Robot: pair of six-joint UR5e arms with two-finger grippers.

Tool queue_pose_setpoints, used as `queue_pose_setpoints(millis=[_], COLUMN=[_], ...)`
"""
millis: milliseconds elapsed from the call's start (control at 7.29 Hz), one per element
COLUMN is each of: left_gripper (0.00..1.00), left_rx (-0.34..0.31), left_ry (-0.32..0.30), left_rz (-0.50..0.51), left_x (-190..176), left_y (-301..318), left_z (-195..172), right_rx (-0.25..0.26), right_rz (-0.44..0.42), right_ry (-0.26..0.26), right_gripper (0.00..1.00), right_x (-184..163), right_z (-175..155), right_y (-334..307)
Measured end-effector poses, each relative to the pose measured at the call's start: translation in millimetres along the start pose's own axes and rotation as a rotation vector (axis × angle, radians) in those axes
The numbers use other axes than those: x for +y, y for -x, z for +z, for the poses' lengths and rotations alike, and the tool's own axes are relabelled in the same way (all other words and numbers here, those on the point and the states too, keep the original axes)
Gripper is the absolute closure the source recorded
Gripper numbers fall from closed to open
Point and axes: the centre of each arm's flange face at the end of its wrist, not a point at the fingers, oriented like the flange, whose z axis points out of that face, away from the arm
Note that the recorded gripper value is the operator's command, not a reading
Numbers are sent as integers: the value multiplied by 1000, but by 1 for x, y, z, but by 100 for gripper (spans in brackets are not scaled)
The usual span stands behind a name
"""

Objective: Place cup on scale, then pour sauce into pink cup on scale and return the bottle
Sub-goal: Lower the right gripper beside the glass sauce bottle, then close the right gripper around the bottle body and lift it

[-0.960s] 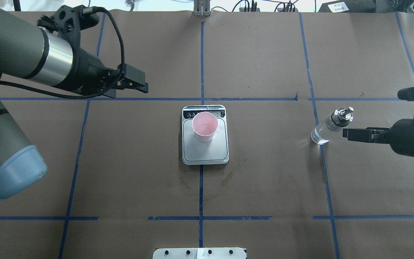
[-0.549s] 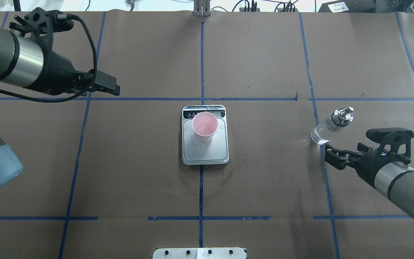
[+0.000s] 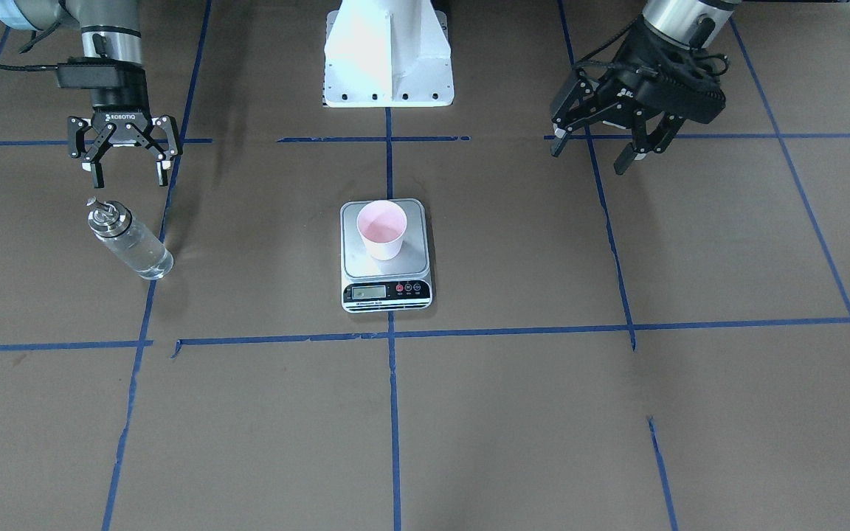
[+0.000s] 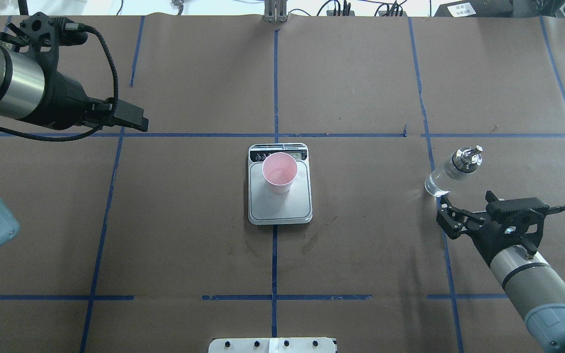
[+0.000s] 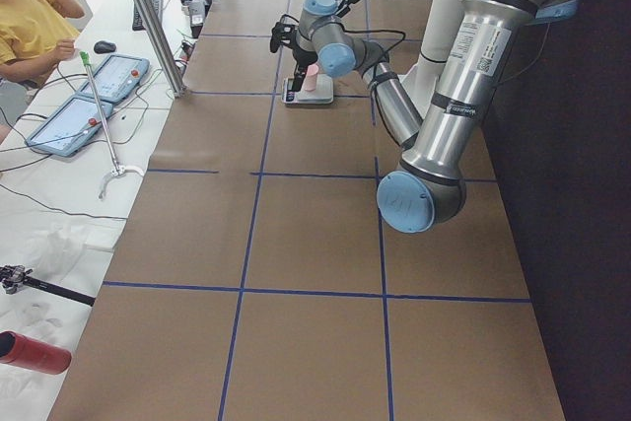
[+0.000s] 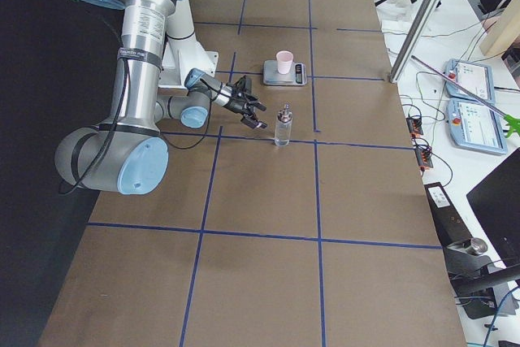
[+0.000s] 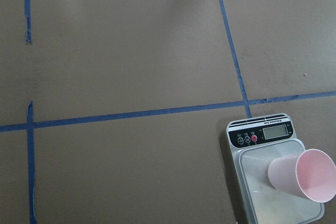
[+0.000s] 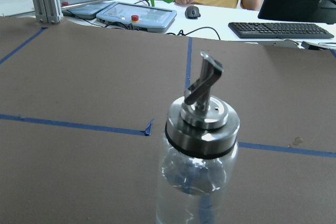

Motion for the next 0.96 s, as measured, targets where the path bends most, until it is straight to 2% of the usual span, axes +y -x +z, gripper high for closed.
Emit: queue_pose_setpoints(millis=[274,549,960], left_gripper=[4,2,1], left_rx=[-10,-16,-19], left_ry=[-2,0,1], left_rz=[-2,-5,-9], left_x=[-1,0,3], left_y=[6,10,13], left_z=[-1,-1,-5], right_rx=[-41,-46,-19], right_rz=[44,67,37], right_ry=[-85,-154,-195], right_gripper=[0,0,0], right_x=[20,23,32], right_z=[7,11,19], right_y=[-7,1,-5])
